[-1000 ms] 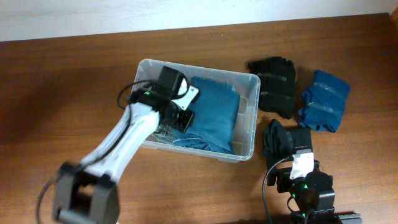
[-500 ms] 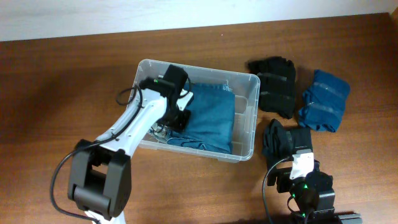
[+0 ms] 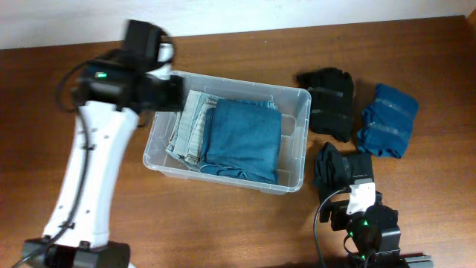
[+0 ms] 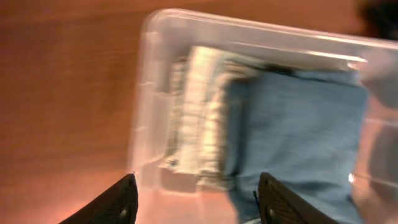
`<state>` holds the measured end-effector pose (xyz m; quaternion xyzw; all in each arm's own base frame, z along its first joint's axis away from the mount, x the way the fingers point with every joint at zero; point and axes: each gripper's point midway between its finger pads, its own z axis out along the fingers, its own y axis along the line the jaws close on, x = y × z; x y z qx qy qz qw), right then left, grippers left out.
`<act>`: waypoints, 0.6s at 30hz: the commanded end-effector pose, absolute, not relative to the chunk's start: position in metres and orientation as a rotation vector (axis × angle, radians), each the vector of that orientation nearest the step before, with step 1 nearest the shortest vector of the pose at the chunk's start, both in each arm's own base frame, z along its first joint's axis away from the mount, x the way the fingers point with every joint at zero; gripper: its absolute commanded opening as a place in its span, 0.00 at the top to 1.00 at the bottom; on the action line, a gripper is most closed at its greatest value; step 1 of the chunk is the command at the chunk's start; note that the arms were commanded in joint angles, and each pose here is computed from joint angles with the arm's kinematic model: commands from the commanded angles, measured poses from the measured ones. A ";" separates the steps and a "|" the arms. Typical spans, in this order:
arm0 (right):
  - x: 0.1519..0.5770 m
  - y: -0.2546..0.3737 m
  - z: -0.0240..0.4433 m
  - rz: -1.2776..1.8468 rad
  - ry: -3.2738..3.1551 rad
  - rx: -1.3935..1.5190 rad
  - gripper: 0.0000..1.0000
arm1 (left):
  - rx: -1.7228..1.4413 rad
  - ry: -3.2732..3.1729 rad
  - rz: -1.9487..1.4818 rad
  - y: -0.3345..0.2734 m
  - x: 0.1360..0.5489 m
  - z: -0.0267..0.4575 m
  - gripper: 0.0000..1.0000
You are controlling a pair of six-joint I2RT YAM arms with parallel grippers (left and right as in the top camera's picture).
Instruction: Pack container
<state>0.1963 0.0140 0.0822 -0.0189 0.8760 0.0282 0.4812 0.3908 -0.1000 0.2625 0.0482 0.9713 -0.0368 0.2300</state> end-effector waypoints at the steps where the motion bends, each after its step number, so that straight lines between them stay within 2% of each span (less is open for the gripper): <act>1: 0.196 0.013 0.081 0.067 2.132 -0.046 0.02 | 0.115 2.738 -0.081 -0.069 0.394 0.244 0.38; 4: 0.196 0.013 0.081 0.067 2.132 -0.046 0.02 | 0.230 2.803 -0.179 -0.073 0.391 0.219 0.38; 11: 0.196 0.013 0.081 0.067 2.132 -0.046 0.02 | 0.403 2.911 -0.162 -0.071 0.399 0.161 0.39; 18: 0.196 0.013 0.081 0.067 2.132 -0.046 0.02 | 0.279 3.004 -0.083 -0.054 0.418 0.111 0.41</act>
